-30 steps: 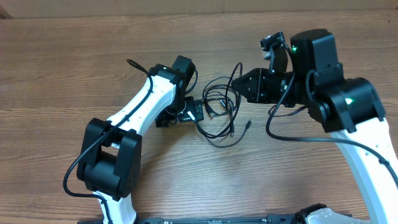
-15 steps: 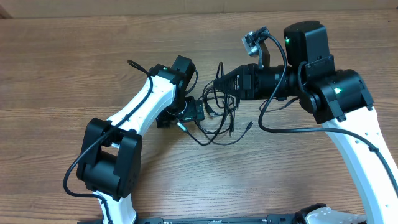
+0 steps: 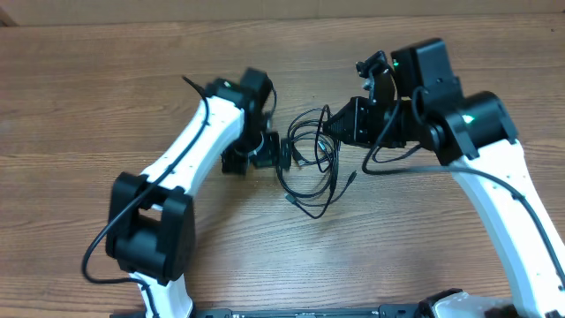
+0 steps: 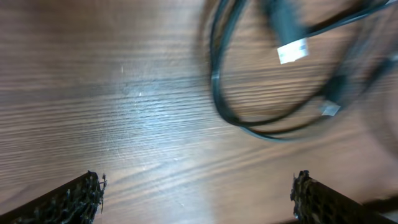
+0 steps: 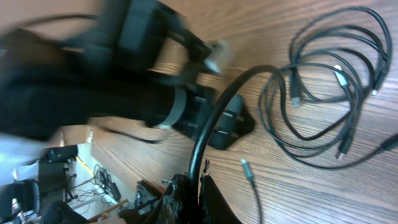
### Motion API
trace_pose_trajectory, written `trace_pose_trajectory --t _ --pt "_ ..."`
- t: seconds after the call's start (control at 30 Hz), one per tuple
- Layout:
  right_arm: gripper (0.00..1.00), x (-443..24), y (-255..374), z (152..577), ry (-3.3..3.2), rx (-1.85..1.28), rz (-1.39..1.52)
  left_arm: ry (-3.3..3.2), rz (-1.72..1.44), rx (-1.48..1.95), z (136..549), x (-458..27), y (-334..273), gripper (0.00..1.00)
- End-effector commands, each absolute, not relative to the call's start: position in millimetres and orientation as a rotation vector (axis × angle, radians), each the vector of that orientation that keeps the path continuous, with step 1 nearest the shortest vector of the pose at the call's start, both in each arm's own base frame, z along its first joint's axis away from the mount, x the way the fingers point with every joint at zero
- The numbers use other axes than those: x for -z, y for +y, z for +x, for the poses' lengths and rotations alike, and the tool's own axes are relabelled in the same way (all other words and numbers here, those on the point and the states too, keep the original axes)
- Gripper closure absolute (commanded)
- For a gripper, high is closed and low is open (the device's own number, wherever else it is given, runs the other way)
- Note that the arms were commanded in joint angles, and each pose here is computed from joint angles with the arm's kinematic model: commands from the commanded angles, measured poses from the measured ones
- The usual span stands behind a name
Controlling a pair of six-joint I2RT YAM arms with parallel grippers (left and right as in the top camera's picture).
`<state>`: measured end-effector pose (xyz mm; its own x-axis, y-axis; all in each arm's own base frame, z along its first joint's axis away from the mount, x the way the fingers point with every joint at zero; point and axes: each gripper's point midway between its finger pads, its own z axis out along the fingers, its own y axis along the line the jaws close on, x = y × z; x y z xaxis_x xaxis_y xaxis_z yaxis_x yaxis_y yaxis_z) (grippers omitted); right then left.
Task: Untangle cables
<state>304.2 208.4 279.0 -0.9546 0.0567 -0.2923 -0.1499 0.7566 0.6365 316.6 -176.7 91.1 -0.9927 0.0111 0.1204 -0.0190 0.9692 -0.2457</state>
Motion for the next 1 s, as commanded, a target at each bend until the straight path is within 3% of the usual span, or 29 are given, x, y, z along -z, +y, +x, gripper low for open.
trace_pose_trajectory --t 0.0,0.2,0.6,0.7,0.83,0.97 --pt "0.96 -273.9 208.6 314.0 2.675 -0.958 -0.066 -3.118 -0.096 -0.600 333.9 -160.4 -190.6 0.00" --pt "0.96 -269.0 220.8 312.1 2.702 -1.062 -0.091 -3.148 -0.136 -0.784 333.9 -201.5 -204.3 0.00" --pt "0.96 -297.2 248.3 285.2 2.609 -1.405 -0.325 -3.006 0.368 -0.902 340.0 -207.1 -214.6 0.00" --pt "0.96 -300.2 250.3 281.4 2.606 -1.445 -0.334 -3.055 0.338 -0.940 351.7 -210.1 -216.0 0.00" --pt "0.96 -304.2 252.6 278.4 2.593 -1.488 -0.347 -3.164 0.058 -0.992 363.8 -214.5 -220.1 0.14" --pt "0.96 -304.1 252.7 278.2 2.595 -1.489 -0.347 -3.169 -0.158 -0.971 355.3 -210.1 -220.9 0.13"
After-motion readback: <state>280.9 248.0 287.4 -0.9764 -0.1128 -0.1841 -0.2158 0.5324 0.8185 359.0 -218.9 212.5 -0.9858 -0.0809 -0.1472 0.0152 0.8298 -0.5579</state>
